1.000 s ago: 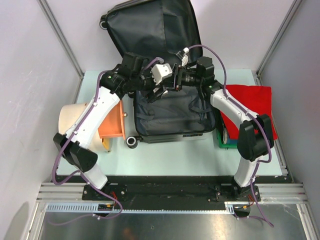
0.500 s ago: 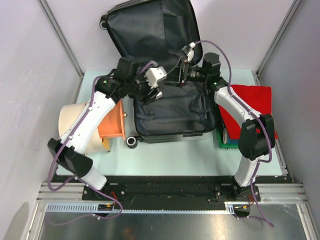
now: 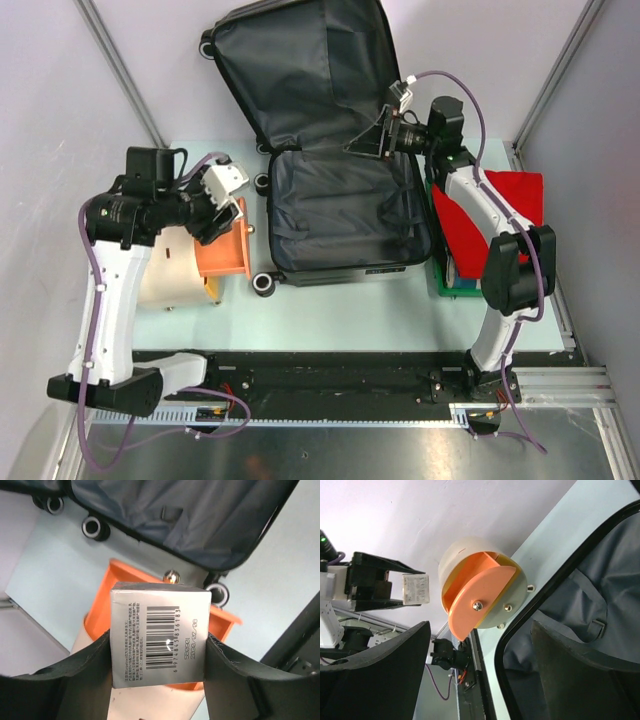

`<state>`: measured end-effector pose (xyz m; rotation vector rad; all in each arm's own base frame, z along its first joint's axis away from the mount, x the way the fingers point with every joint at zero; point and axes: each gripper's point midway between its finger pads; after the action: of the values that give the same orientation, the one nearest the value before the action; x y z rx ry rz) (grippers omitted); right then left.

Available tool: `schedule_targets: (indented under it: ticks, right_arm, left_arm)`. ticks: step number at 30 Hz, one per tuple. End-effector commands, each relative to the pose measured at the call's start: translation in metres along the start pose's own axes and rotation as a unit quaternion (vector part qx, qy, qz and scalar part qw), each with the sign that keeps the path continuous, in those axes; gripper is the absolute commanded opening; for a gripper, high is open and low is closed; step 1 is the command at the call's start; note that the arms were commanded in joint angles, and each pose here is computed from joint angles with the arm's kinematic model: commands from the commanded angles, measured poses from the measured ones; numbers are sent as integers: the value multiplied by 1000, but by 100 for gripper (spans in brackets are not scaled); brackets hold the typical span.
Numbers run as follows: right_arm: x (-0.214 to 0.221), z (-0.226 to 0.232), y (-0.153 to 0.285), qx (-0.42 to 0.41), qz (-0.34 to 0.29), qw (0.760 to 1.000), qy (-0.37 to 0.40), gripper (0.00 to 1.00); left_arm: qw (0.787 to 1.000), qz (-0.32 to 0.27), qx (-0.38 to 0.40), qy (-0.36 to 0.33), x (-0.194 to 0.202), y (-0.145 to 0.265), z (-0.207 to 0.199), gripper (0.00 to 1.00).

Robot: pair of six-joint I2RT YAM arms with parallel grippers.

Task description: Open, take out, and arrange the luggage

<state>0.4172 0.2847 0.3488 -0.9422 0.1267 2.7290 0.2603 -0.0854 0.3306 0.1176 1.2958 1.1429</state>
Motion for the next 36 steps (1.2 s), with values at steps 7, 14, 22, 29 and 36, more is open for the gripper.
schedule_targets:
  ticks: [7, 14, 22, 29, 36]
  right_arm:
    - [5, 12, -15, -40, 28, 999, 14, 84]
    - [7, 16, -13, -37, 31, 999, 17, 84]
    - [10, 13, -11, -26, 32, 999, 17, 84]
    - [17, 13, -20, -35, 43, 998, 14, 85]
    - [34, 1, -34, -20, 75, 996, 41, 86]
  left_arm:
    - [987, 89, 69, -117, 51, -17, 10, 0]
    - [974, 111, 109, -164, 65, -32, 17, 0]
    - [968, 121, 160, -149, 82, -43, 3, 2]
    - [966, 125, 187, -129, 96, -51, -6, 18]
    - [978, 120, 140, -100, 82, -43, 24, 61]
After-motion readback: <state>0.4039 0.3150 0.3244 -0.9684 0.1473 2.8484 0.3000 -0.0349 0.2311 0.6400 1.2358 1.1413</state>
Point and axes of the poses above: each gripper's point midway between its finger pads, its own y axis back along the fingers, its own z axis along the line the jaws close on, x = y × z, and after that the axes turned 4 degrees about -y, right-handed
